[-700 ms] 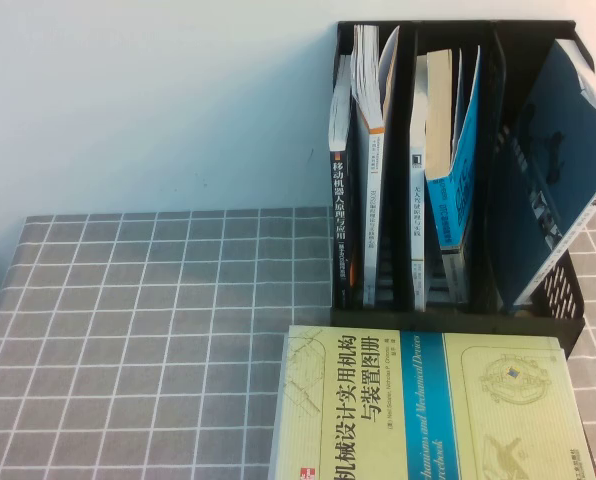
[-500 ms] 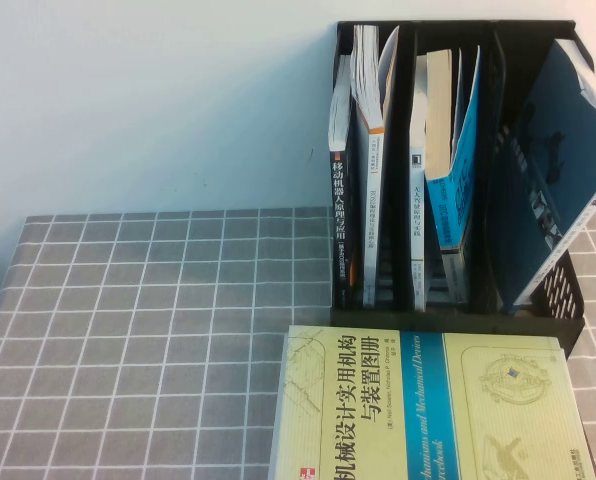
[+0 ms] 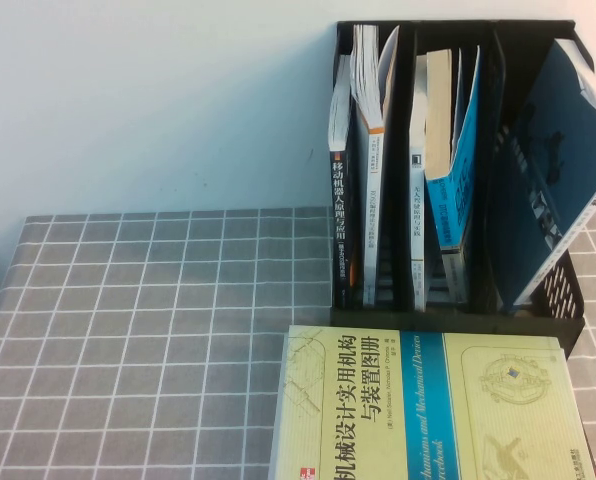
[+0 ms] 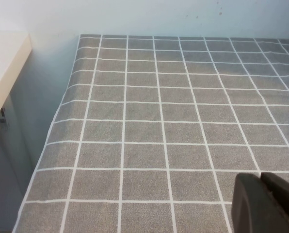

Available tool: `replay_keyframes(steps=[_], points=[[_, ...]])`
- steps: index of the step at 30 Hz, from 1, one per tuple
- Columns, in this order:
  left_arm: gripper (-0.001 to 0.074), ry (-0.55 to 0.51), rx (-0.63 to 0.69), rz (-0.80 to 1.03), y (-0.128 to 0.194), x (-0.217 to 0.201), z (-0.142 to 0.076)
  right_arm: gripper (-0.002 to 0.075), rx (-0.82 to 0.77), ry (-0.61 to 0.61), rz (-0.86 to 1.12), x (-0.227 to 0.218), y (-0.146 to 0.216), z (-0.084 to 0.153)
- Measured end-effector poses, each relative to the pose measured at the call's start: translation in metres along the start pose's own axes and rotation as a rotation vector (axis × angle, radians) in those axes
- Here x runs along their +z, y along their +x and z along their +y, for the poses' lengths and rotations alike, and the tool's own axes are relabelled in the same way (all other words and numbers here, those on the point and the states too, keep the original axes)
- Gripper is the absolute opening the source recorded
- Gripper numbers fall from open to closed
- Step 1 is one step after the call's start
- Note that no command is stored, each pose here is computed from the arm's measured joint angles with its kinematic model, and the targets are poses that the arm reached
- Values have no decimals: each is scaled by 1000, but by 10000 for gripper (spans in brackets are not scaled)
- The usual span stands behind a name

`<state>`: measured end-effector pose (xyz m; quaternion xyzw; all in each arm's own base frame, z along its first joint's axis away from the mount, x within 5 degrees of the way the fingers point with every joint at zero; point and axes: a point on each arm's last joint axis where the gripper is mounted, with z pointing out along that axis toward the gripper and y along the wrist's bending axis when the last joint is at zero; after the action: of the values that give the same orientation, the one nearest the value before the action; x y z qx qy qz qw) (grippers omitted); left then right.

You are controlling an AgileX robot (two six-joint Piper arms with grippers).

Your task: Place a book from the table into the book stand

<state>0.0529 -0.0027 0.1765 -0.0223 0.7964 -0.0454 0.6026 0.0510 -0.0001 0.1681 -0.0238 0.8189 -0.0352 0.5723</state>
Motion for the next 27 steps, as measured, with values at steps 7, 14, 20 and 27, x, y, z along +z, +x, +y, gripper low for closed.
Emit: replay_keyframes(steps=[7,14,20,27], points=[[-3,0,0,0,0,0,0,-3,1,0,0,0,0,0],[-3,0,0,0,0,0,0,-3,1,0,0,0,0,0],[-3,0,2,0,0,0,0,-3,1,0,0,0,0,0],[-3,16,2,-181,-15,-1,-1,-3,1,23,-112,0,-8,-2]])
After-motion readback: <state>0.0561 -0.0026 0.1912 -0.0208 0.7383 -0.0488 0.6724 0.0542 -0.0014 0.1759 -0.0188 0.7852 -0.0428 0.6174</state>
